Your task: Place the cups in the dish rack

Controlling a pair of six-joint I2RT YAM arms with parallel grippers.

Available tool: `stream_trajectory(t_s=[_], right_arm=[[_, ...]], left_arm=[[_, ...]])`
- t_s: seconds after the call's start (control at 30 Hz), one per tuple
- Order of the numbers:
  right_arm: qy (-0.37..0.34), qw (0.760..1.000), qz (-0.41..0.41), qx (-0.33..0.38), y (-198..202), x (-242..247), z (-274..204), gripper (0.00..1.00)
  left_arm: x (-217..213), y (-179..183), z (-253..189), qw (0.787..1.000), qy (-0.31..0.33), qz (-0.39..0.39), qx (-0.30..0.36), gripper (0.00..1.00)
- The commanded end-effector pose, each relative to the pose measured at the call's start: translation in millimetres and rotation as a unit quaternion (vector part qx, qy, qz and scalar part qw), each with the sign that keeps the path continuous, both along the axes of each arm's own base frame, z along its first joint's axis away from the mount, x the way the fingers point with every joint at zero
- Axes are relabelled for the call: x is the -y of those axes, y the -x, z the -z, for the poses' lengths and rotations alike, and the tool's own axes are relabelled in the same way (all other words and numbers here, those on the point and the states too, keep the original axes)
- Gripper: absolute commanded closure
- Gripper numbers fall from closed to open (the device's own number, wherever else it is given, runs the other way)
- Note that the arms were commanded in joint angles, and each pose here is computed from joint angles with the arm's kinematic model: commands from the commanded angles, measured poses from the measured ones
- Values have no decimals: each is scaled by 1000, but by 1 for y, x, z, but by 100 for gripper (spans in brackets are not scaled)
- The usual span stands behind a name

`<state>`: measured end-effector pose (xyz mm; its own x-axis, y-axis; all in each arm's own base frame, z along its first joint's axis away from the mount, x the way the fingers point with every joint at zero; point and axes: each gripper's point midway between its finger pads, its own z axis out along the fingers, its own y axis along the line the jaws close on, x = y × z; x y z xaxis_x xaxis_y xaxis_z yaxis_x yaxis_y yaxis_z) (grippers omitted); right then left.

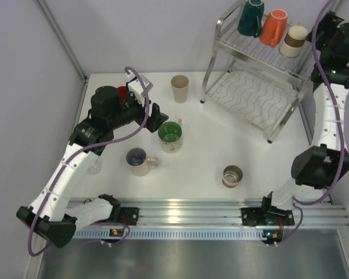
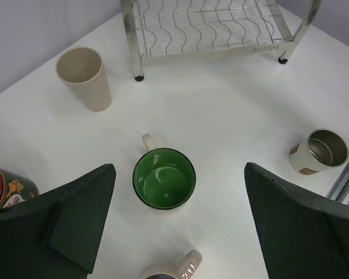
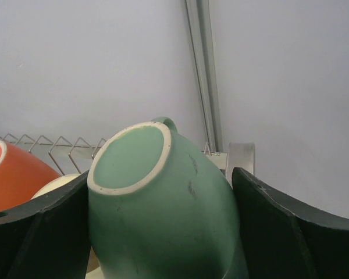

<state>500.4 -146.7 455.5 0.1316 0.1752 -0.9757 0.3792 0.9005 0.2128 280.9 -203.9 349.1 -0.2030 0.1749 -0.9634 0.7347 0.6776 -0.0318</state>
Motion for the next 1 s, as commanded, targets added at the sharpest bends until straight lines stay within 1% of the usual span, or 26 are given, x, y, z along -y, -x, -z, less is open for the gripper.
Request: stream_trajectory(t_s=[0.0,0.23,0.4,0.53,0.77,0.97], right_arm=[[-35,999,-11,21,13,-4,-16,100],[-76,996,-31,32,15,-4,-16,100],[-111,991,-56,39,9,-12,-9,100],[-125,988,-76,41,2,-18,-5,100],[-132,987,-83,44,1,-20,-3,100],[-105,992,-69,24,0,-20,14,100]], left_arm=[[-1,4,-15,999,19,3,32,2],[-3,5,-18,999,20,1,41,2],[-2,8,-18,999,22,6,42,2],[-4,8,-19,999,22,1,46,2],[-5,8,-20,999,22,-1,48,2],[-4,8,-19,999,23,0,46,2]])
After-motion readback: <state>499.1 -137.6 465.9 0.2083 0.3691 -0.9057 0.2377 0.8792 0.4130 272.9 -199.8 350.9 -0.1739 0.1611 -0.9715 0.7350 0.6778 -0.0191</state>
